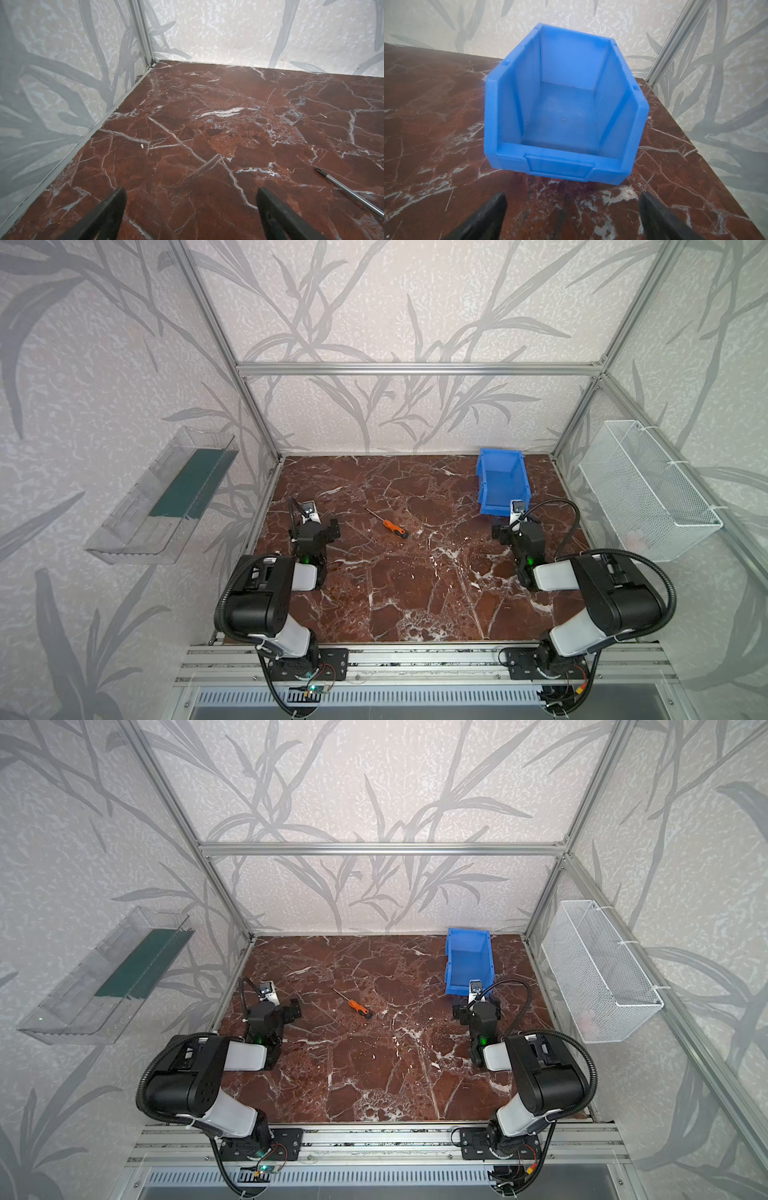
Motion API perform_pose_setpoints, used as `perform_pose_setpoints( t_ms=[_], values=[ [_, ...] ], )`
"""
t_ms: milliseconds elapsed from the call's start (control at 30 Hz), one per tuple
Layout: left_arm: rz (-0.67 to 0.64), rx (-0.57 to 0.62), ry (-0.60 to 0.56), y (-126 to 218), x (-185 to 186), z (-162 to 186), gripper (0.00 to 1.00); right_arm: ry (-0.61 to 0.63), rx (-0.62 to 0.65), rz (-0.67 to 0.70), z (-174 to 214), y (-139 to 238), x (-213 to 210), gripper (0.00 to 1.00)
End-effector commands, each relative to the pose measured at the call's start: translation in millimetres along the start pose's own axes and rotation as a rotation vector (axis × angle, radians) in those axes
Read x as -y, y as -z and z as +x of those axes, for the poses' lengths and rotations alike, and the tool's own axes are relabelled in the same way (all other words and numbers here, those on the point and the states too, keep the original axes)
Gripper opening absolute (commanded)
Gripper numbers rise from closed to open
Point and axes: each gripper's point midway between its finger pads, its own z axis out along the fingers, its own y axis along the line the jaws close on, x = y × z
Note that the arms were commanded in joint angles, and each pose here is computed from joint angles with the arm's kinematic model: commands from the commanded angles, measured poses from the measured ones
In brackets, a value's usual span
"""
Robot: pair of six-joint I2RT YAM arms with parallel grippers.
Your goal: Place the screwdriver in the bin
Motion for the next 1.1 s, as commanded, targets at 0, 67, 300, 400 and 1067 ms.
perform_pose_setpoints(
  t_ms=[0,67,300,400,1067],
  values=[
    [0.002,0.014,-0.012,-2.9,0.6,-6.2,0.99,-0.014,0.006,-0.004,-2.2,-1.3,-0.1,0.99],
    [0.002,0.014,-0.012,-2.8,0.6,-5.8,0.99,-0.012,0.004,-0.004,-1.3,-1.3,-0.3,0.99],
    [0.002,0.014,-0.012,-2.8,0.6,-5.9,0.99,-0.013,0.006,-0.003,-1.8,-1.4,-0.1,0.99],
    [0.002,0.014,-0.012,-2.9,0.6,-6.2,0.99,-0.014,0.005,-0.004,-1.6,-1.3,-0.1,0.99],
    [-0.005,0.028,-0.007,-0.7,-1.4,-7.1,0.99,-0.014,0.006,-0.005,-1.9,-1.5,-0.3,0.99]
  ],
)
